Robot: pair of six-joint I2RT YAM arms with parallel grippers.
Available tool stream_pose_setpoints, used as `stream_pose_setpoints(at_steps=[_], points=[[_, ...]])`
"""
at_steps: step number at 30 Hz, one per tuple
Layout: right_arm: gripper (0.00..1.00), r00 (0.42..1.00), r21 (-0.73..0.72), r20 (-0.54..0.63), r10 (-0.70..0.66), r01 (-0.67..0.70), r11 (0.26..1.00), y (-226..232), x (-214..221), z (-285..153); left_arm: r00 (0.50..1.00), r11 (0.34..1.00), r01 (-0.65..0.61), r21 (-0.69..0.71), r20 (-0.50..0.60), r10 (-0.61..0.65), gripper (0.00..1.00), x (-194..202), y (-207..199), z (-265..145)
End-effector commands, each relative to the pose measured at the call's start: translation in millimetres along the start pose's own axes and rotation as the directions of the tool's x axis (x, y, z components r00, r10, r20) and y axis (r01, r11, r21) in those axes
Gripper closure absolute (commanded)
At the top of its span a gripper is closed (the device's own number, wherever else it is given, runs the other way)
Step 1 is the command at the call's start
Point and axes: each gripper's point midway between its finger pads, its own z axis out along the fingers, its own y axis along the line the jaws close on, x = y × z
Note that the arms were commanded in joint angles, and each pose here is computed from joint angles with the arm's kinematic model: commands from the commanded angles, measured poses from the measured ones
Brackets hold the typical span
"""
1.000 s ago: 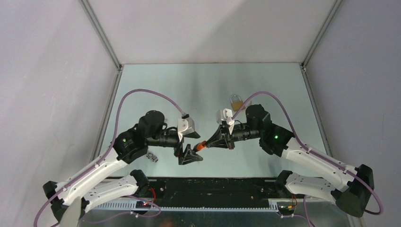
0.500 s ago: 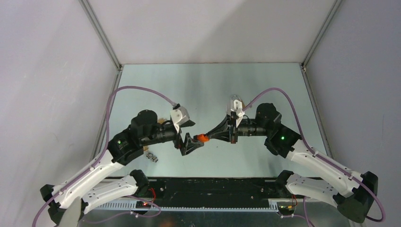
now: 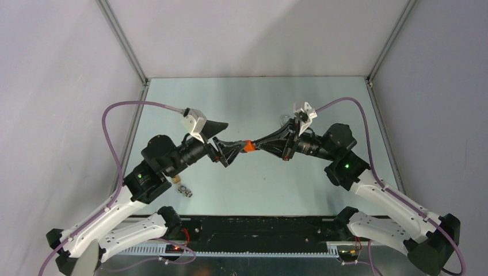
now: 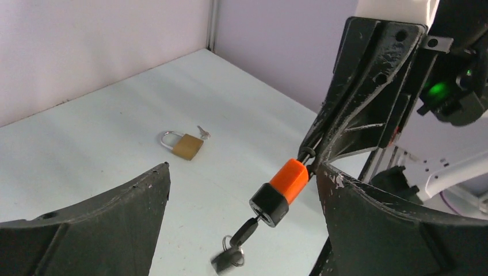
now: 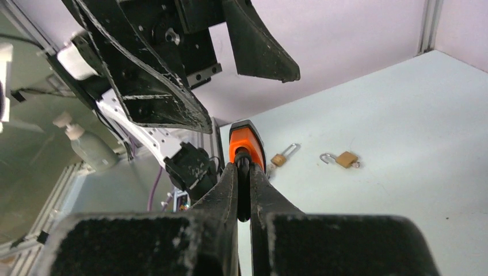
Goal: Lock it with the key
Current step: Lock the lock.
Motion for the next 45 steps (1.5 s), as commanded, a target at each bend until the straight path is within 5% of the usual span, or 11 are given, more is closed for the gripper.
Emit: stream_pose_setpoints(at_steps=[1, 16, 22, 33, 41, 45], points=[[1.0, 0.981, -0.019, 0.192, 0.013, -0.01, 1.0, 20, -56, -7, 0.992, 0.997, 0.075, -0.029, 0.109, -0.071, 0.0, -24, 3, 3], [1.0, 0.936, -0.088, 0.319, 0.149, -0.127, 0.988, 50, -91, -14, 0.967, 0.933, 0.153, 0.327, 0.144, -0.209, 0.05, -42, -60, 4], [1.0, 0.927, -0.107, 0.339, 0.163, -0.134, 0.985, 54, -97, -16, 0.939, 0.84, 0.227, 0.492, 0.117, -0.322, 0.29, -57, -90, -3], [1.0, 0.92, -0.133, 0.35, 0.173, -0.134, 0.982, 60, -103, -19, 0.931, 0.825, 0.238, 0.512, 0.121, -0.344, 0.63, -57, -93, -7], [1.0, 0.93, -0.143, 0.322, 0.179, -0.139, 0.98, 59, -96, -15, 0.93, 0.809, 0.245, 0.535, 0.105, -0.351, 0.61, -59, -97, -4], [1.0, 0.931, -0.135, 0.317, 0.18, -0.144, 0.98, 57, -94, -14, 0.932, 0.807, 0.248, 0.535, 0.095, -0.349, 0.8, -56, -97, -1]])
